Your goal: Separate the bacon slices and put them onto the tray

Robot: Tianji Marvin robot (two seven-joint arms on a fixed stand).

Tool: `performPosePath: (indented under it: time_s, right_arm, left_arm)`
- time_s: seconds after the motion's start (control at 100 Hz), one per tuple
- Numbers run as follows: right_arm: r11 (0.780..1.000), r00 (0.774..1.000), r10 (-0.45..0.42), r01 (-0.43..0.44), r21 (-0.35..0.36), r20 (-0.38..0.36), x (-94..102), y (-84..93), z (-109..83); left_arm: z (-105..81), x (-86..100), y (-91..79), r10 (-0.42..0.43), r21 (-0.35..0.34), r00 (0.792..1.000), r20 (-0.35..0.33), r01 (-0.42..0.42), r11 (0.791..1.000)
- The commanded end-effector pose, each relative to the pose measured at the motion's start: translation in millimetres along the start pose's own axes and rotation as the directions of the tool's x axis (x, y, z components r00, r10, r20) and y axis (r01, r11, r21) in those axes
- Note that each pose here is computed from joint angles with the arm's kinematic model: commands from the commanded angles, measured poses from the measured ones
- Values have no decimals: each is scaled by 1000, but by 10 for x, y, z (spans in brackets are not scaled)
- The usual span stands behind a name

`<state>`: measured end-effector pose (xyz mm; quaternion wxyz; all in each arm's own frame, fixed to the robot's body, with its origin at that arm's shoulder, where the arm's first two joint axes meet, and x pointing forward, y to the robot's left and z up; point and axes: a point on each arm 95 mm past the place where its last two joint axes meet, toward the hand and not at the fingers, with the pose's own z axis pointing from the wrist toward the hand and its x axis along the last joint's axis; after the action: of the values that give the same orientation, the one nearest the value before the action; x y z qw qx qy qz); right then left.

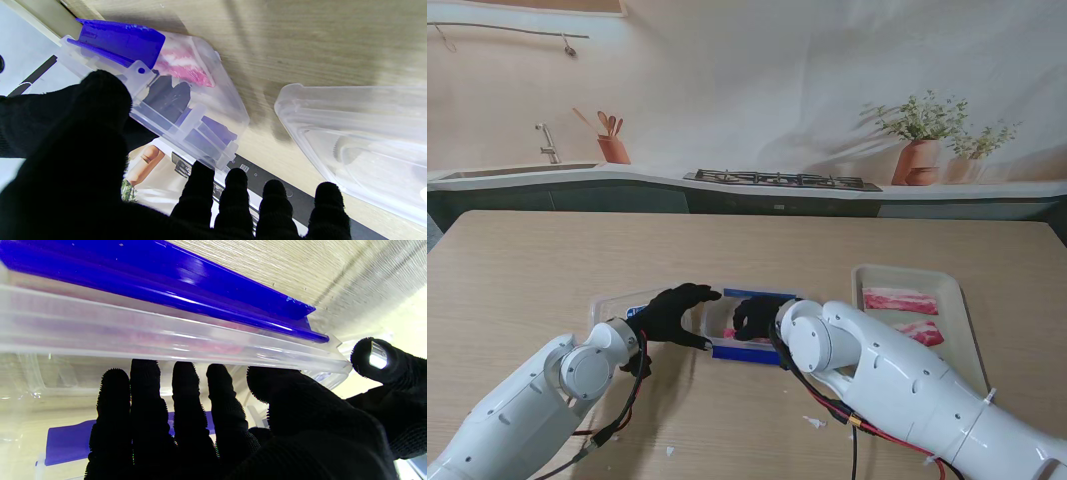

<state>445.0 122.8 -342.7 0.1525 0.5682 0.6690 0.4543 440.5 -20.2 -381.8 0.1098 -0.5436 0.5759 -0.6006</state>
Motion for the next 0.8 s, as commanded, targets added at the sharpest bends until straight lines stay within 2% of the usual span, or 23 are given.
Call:
performPosePath:
  time_s: [0.0, 0.43, 0.79]
  right_arm:
    - [999, 1000, 16, -15, 38, -10, 49, -112, -18]
    - [999, 999, 40, -40, 21, -23, 81, -41, -89]
    - [1000, 1000, -13, 13, 27, -14, 62, -17, -76]
  left_arm:
    - [1, 7, 23, -1, -16, 1000, 2, 1, 1000]
    - [-1, 2, 23, -2, -15, 1000, 3, 2, 1000]
    - [0, 2, 23, -3, -14, 1000, 4, 3, 1000]
